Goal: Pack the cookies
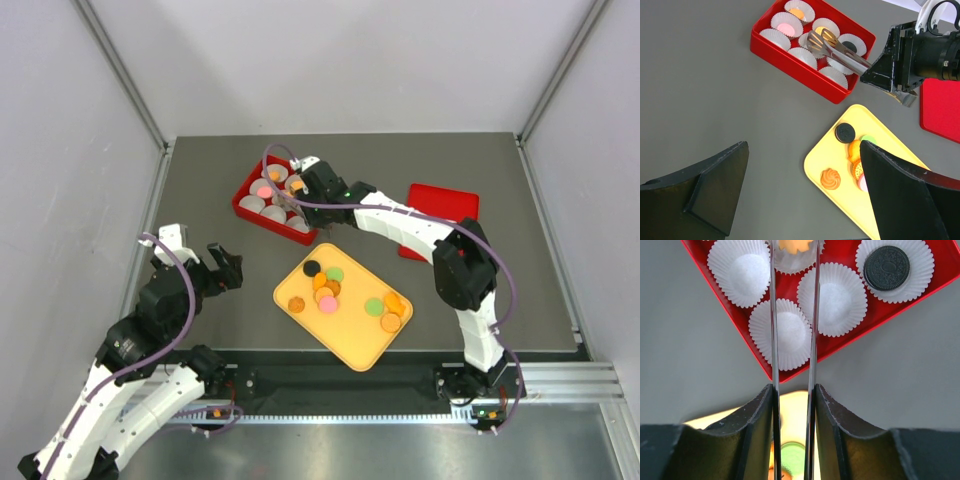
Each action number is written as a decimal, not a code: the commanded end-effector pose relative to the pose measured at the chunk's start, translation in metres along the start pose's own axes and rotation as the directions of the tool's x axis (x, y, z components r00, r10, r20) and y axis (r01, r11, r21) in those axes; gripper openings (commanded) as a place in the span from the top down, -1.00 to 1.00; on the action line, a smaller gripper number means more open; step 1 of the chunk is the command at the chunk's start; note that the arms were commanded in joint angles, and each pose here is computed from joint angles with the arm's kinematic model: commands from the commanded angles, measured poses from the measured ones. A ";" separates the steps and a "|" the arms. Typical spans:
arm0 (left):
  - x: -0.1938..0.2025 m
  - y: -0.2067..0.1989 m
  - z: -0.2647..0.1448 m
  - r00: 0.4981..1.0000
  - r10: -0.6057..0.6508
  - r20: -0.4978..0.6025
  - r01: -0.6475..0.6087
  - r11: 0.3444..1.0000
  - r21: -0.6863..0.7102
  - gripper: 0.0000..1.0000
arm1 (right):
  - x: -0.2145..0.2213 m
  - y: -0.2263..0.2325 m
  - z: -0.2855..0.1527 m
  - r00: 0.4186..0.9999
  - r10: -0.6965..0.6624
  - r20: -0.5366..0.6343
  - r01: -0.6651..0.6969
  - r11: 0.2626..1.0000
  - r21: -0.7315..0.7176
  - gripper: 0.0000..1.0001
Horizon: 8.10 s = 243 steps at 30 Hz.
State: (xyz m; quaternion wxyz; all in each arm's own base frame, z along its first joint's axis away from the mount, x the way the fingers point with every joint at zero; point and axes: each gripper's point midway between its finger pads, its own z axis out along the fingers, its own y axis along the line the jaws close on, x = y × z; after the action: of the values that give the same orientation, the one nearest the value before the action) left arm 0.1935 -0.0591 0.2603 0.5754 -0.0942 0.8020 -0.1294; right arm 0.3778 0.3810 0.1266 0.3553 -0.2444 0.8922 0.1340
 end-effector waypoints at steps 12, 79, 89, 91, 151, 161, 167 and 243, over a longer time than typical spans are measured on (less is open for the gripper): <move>-0.003 0.000 0.002 1.000 -0.010 0.015 0.010 1.000 -0.009 -0.95 | -0.063 -0.002 -0.039 0.984 0.014 0.178 -0.013 1.000 -0.003 0.10; -0.001 -0.005 0.003 1.000 0.001 0.003 -0.001 1.000 0.018 -0.95 | 0.212 0.067 -0.222 0.997 -0.051 -0.051 0.051 0.999 -0.013 0.05; -0.001 -0.005 0.002 1.000 -0.001 0.004 0.001 1.000 0.019 -0.95 | 0.217 0.072 -0.213 0.995 -0.073 -0.074 0.073 0.997 -0.003 0.05; -0.001 -0.005 0.002 1.000 -0.002 0.006 0.002 1.000 0.018 -0.95 | 0.217 0.072 -0.213 0.994 -0.076 -0.077 0.076 0.997 0.000 0.05; -0.002 0.000 0.002 1.000 -0.007 0.011 0.007 1.000 -0.007 -0.95 | -0.042 -0.011 -0.107 0.991 0.004 0.133 -0.002 1.000 -0.013 0.31; -0.002 0.000 0.002 1.000 -0.006 0.010 0.006 1.000 -0.008 -0.95 | -0.025 -0.020 -0.075 0.998 -0.007 0.065 0.005 1.000 0.029 0.31; -0.002 -0.001 0.003 1.000 -0.004 0.007 0.004 1.000 -0.009 -0.95 | -0.020 -0.022 -0.072 0.999 -0.008 0.051 0.006 0.999 0.032 0.28; -0.002 -0.002 0.003 1.000 -0.002 0.006 0.002 1.000 0.001 -0.95 | 0.183 0.072 -0.208 0.988 -0.150 -0.021 0.151 0.986 0.063 0.09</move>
State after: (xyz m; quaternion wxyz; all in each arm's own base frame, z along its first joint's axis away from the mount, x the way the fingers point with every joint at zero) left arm 0.1945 -0.0601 0.2583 0.5722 -0.0932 0.8048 -0.1275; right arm 0.1075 0.2857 0.1409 0.3462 -0.3139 0.8817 0.0643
